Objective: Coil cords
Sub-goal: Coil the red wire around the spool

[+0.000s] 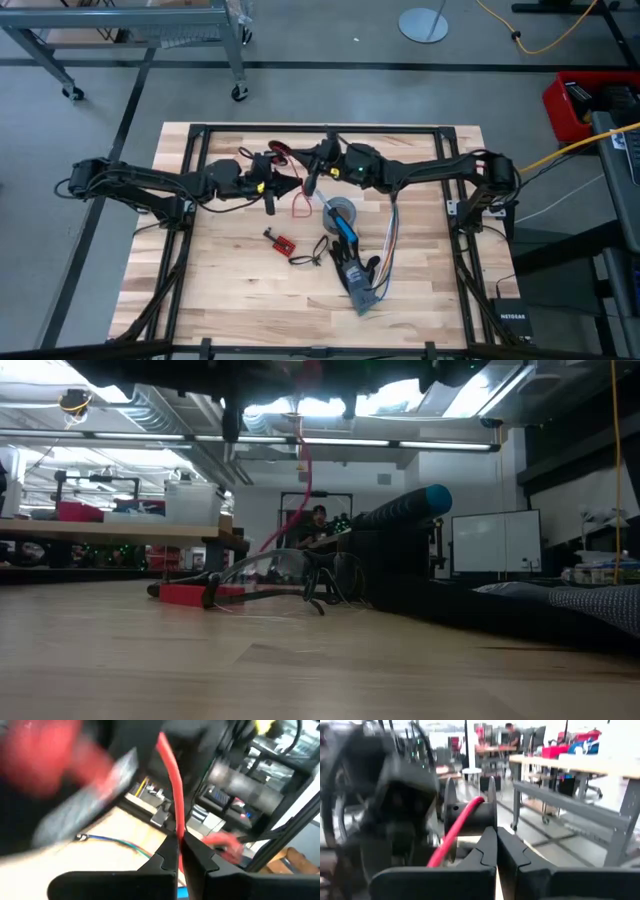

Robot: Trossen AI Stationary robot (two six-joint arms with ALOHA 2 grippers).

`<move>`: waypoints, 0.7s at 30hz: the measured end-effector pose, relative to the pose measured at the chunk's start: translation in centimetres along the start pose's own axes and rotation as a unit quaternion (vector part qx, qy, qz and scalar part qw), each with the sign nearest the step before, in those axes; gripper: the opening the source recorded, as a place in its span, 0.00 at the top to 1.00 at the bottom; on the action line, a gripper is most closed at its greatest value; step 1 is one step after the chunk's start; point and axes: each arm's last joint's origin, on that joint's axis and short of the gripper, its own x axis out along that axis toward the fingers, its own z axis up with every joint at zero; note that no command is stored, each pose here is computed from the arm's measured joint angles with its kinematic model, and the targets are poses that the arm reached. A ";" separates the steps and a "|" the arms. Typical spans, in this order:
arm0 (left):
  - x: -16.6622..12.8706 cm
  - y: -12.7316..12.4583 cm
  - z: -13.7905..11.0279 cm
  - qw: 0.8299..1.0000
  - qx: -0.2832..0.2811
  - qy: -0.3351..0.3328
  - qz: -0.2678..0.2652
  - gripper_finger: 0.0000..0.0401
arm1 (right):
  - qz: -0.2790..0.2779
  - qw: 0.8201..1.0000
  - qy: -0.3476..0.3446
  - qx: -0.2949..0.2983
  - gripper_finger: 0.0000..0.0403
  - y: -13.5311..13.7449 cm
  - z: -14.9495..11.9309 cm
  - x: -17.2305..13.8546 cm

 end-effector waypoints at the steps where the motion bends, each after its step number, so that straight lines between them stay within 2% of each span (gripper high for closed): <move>1: 0.0 0.0 -0.1 1.000 0.000 0.003 0.002 1.00 | 0.003 1.000 -0.010 0.002 1.00 0.0 0.3 0.0; 11: -0.4 0.0 0.4 0.999 0.045 -0.002 0.013 1.00 | 0.005 1.000 -0.021 -0.023 1.00 -0.3 4.1 -2.6; 21: -0.7 -0.1 0.7 0.996 0.086 -0.012 0.022 0.97 | 0.029 0.999 -0.022 -0.035 1.00 -0.5 6.0 -4.2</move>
